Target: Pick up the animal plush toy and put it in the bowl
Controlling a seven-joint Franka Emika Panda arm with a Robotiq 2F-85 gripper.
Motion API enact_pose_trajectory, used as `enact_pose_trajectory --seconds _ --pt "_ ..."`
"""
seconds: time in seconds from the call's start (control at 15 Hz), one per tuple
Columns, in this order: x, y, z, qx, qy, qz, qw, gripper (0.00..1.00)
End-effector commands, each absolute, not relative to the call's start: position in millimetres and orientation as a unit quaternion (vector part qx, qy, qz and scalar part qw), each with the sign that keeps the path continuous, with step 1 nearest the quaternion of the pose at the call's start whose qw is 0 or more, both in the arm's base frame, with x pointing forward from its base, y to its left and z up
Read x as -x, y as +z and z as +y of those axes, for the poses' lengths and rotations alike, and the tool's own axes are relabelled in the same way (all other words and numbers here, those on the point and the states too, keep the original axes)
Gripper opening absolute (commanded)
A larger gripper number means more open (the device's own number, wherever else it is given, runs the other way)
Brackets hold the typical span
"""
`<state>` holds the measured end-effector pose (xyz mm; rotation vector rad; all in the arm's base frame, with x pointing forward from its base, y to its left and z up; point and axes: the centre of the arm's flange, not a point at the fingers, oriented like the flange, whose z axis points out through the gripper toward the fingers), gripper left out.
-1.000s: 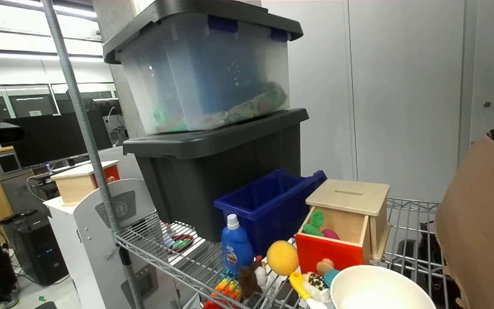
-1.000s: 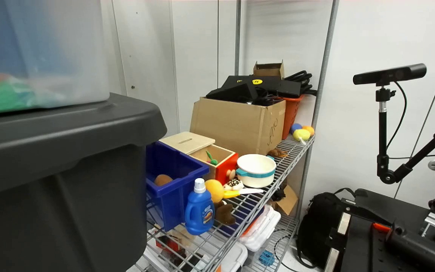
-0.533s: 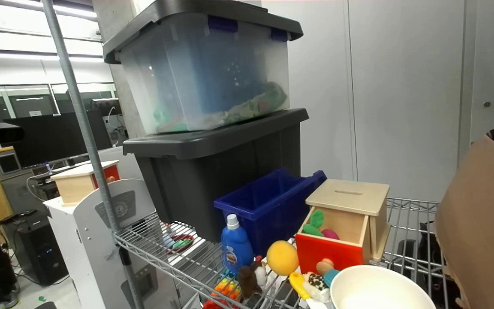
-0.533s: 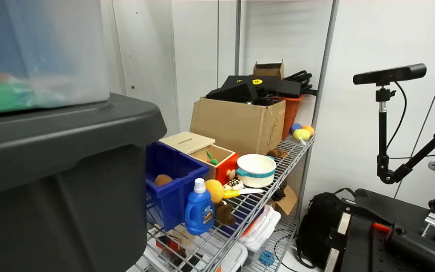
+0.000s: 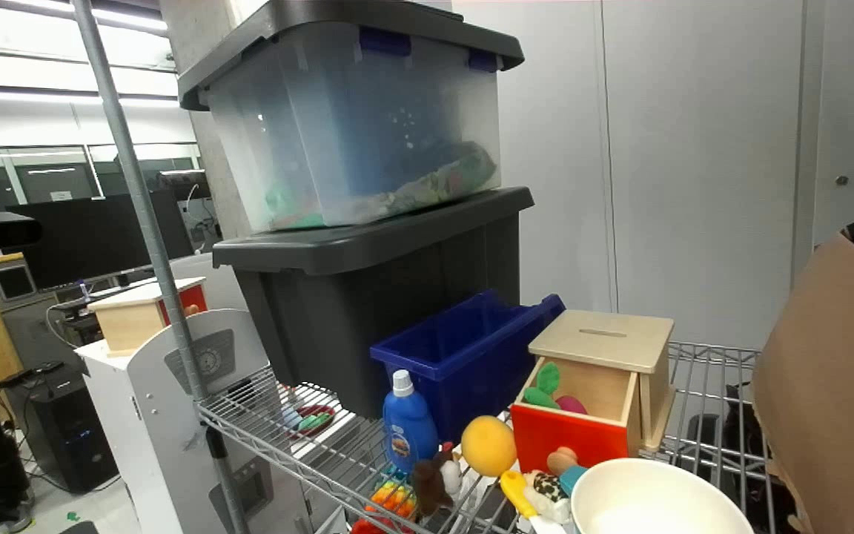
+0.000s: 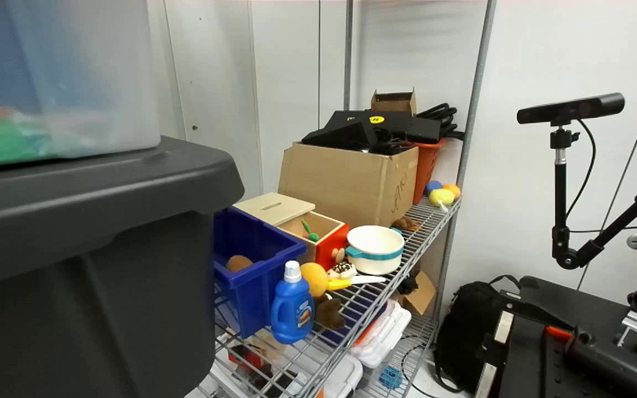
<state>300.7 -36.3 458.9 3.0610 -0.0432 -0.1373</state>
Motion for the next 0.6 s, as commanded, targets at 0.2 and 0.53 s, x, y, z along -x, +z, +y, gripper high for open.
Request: enact_pose_trajectory --seconds 0.2,0.53 --pt "-349.8 456.3 -47.2 -0.997 -0.064 0.018 0.051 1.0" --pt "-379.9 436.2 -53.8 -0.996 -0.059 0.047 0.048 1.0"
